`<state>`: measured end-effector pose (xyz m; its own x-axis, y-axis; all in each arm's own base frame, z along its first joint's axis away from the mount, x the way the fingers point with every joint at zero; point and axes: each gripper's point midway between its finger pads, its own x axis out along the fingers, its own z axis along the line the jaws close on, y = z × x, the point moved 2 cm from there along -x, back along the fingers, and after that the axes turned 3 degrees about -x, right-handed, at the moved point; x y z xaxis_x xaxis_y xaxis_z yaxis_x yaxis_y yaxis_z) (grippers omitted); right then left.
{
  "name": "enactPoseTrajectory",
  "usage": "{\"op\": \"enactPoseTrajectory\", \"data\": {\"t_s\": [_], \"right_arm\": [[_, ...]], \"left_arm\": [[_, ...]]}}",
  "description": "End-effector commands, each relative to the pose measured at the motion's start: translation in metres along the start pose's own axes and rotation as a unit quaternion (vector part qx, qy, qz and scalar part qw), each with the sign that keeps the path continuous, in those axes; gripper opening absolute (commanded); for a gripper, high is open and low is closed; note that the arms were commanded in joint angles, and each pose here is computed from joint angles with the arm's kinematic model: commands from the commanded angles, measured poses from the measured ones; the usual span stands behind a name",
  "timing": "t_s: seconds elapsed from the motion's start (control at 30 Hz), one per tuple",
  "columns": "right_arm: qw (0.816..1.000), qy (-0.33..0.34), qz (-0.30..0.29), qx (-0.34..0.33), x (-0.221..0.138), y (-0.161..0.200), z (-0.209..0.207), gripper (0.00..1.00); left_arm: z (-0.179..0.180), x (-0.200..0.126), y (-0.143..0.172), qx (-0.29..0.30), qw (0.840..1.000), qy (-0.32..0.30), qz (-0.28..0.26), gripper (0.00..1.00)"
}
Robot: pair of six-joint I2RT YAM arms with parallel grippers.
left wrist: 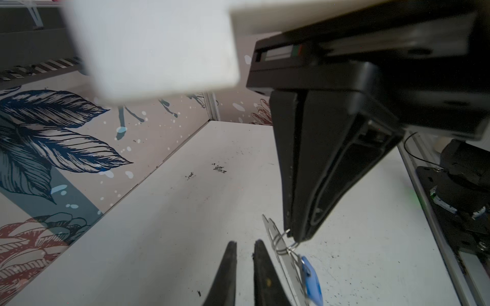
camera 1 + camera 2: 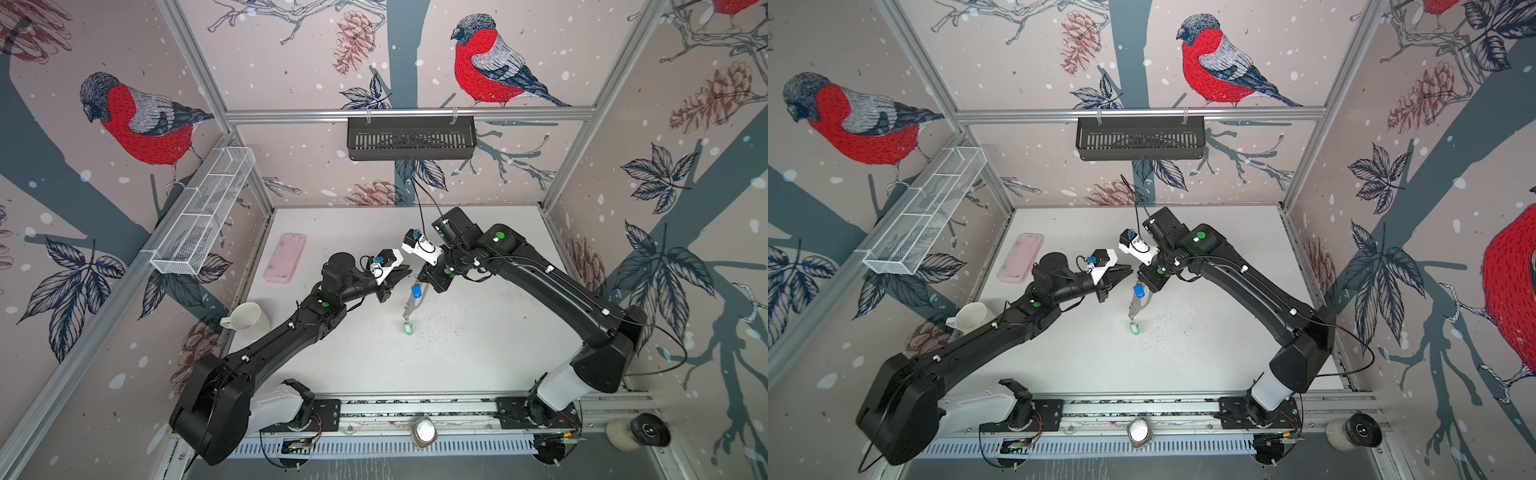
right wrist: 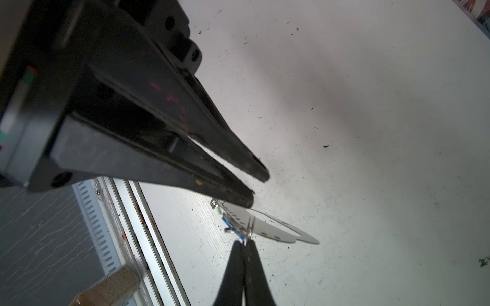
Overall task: Attach keys to a key ring
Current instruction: Insert the key into the keyring.
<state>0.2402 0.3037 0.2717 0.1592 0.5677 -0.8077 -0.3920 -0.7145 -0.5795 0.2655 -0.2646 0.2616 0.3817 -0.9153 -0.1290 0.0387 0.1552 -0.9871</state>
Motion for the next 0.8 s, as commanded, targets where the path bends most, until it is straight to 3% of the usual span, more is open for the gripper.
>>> {"op": "enactPoseTrajectory", "data": {"t_s": [0.0, 0.77], "right_arm": [[1.0, -0.003, 0.0, -0.012, 0.002, -0.001, 0.001, 0.0], [0.999, -0.015, -0.021, -0.021, -0.008, -0.003, 0.007, 0.0]], "left_arm": [[-0.011, -0.001, -0.004, 0.002, 0.999, 0.039, -0.006, 0.15], [-0.018, 0.011, -0.003, -0.009, 0.995, 0.095, 0.007, 0.18]]}}
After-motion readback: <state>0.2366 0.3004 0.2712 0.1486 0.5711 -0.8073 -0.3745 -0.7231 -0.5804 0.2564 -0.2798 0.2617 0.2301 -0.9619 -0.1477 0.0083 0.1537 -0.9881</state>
